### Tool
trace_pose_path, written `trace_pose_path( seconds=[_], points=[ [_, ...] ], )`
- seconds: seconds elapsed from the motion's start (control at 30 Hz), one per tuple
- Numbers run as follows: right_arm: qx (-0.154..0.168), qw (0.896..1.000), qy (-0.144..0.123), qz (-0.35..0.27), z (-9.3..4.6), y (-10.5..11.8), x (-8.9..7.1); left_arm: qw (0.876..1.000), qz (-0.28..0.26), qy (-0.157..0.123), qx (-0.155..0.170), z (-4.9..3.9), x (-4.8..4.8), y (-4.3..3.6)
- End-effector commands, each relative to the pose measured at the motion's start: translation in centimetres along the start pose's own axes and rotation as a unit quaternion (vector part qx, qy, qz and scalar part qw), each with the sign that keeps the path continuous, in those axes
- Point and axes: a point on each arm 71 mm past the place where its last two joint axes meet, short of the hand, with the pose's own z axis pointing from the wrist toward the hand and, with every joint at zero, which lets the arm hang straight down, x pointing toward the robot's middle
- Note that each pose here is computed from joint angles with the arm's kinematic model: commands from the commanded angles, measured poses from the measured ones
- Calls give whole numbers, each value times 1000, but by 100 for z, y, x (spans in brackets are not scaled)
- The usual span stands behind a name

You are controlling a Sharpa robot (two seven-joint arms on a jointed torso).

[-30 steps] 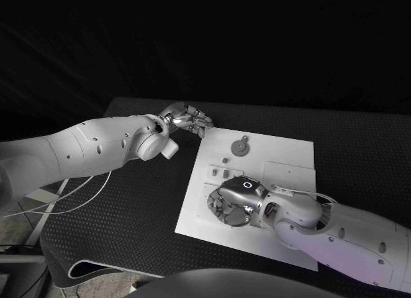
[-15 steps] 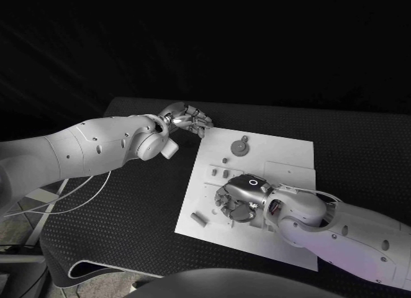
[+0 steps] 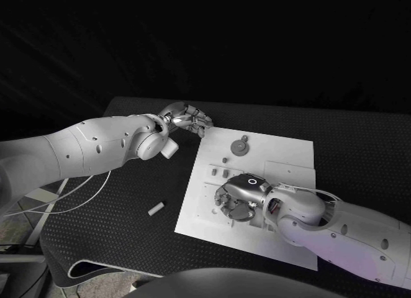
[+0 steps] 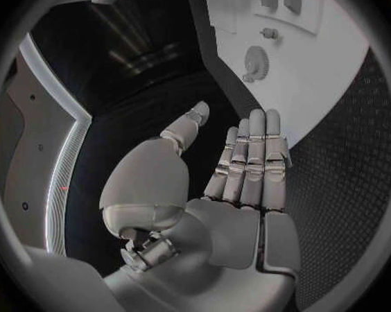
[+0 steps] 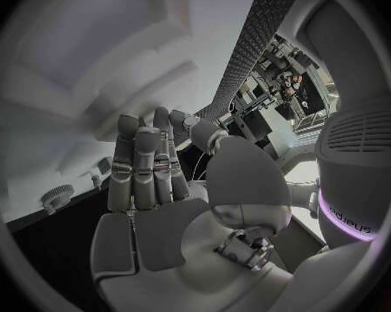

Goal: Assemble the parts on the task board

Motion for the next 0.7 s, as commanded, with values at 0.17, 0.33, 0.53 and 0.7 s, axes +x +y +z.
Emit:
trace_pose_path(
  seconds=[0.17,0.33,0.53,0.7],
  points=[
    [22,1000,7,-5,-33,-80,38,1000,-3,6,5,2,12,-14],
    [18,1000,-1,0,-33,-63,24,1000,-3,6,5,3,13,-15],
    [16,1000,-7,3,-37,-57,14,1000,-3,5,5,2,10,-13],
    [15,1000,-11,5,-36,-52,8,1000,-3,6,4,-1,6,-11]
  ],
)
